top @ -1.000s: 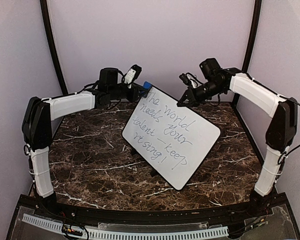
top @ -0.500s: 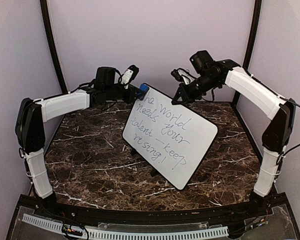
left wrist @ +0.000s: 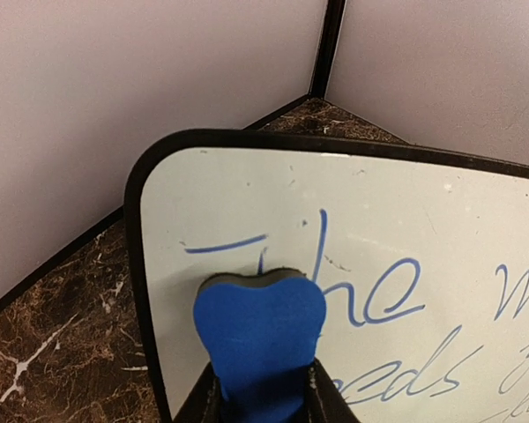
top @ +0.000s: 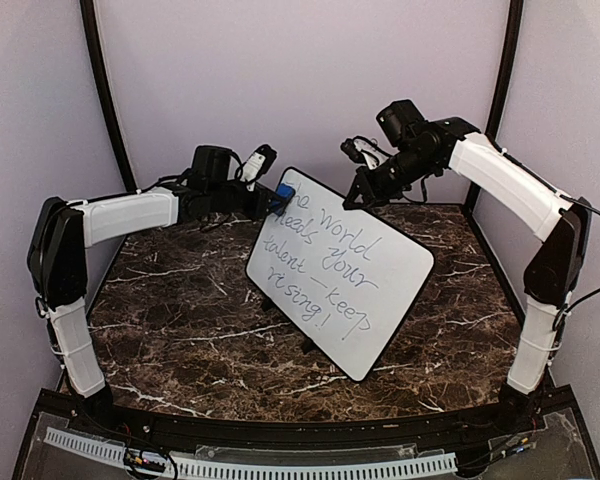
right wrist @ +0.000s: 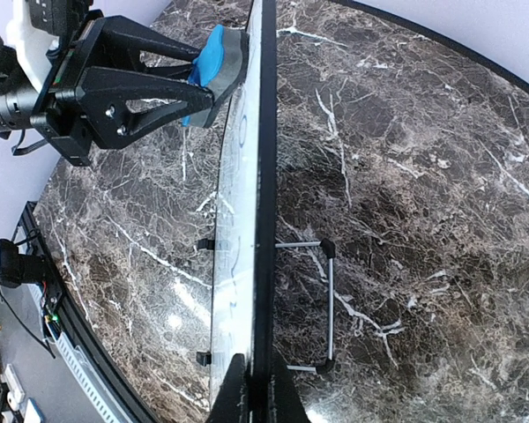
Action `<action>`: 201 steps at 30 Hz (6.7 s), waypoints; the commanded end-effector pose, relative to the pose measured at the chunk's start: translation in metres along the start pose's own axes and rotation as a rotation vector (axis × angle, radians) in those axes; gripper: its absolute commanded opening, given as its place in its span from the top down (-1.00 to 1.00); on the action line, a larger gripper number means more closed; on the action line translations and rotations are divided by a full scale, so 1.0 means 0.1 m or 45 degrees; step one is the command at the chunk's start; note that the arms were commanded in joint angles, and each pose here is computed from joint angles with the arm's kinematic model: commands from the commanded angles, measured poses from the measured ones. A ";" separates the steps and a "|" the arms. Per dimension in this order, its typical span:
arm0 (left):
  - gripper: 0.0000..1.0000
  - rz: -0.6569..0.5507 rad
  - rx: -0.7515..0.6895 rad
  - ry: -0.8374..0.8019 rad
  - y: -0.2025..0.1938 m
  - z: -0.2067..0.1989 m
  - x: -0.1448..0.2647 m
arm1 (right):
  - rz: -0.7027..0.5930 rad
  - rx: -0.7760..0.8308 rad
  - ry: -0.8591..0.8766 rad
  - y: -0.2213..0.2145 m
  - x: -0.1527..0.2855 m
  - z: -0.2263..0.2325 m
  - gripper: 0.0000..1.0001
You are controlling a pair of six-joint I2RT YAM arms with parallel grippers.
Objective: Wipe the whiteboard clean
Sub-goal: Erase the center of the whiteboard.
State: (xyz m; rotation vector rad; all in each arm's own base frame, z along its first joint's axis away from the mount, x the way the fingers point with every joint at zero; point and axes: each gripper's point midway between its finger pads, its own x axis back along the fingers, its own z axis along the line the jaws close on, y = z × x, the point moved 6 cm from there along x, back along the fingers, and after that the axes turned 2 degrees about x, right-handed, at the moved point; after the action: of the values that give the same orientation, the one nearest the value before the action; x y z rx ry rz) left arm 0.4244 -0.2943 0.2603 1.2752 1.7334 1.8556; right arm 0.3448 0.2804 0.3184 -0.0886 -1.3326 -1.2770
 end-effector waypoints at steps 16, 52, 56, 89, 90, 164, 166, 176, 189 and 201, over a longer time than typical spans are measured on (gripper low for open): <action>1.00 -0.053 0.016 -0.112 0.21 -0.10 0.01 | 0.004 0.150 -0.045 -0.03 -0.05 0.17 1.00; 1.00 0.020 0.166 -0.079 0.23 0.03 -0.19 | -0.014 0.199 -0.079 -0.09 0.04 0.23 1.00; 1.00 0.045 0.180 -0.083 0.21 0.05 -0.24 | -0.011 0.202 -0.078 -0.11 0.04 0.23 1.00; 1.00 0.015 0.244 -0.092 -0.16 -0.13 0.08 | -0.090 0.340 -0.128 -0.25 -0.01 0.61 1.00; 1.00 0.030 0.249 -0.087 -0.22 -0.12 0.06 | -0.083 0.339 -0.127 -0.25 -0.03 0.61 1.00; 1.00 0.042 0.211 -0.216 -0.01 -0.60 -0.08 | -0.074 0.362 -0.157 -0.19 -0.04 0.63 1.00; 1.00 0.014 0.193 -0.218 0.11 -0.59 -0.08 | -0.073 0.364 -0.158 -0.20 -0.04 0.63 1.00; 1.00 0.157 0.349 -0.304 -0.47 -0.71 -0.11 | -0.076 0.376 -0.167 -0.19 -0.05 0.62 1.00; 1.00 0.149 0.301 -0.241 -0.42 -0.70 -0.12 | -0.070 0.381 -0.153 -0.20 -0.11 0.62 1.00; 1.00 0.148 0.311 -0.264 -0.34 -0.74 -0.13 | -0.080 0.387 -0.162 -0.20 -0.08 0.61 1.00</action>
State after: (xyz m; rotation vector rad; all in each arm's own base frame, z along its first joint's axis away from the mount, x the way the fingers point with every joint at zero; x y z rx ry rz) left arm 0.3793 -0.3346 0.2673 1.4986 1.8633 1.5403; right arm 0.3088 0.2977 0.3286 -0.0836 -1.6096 -1.2957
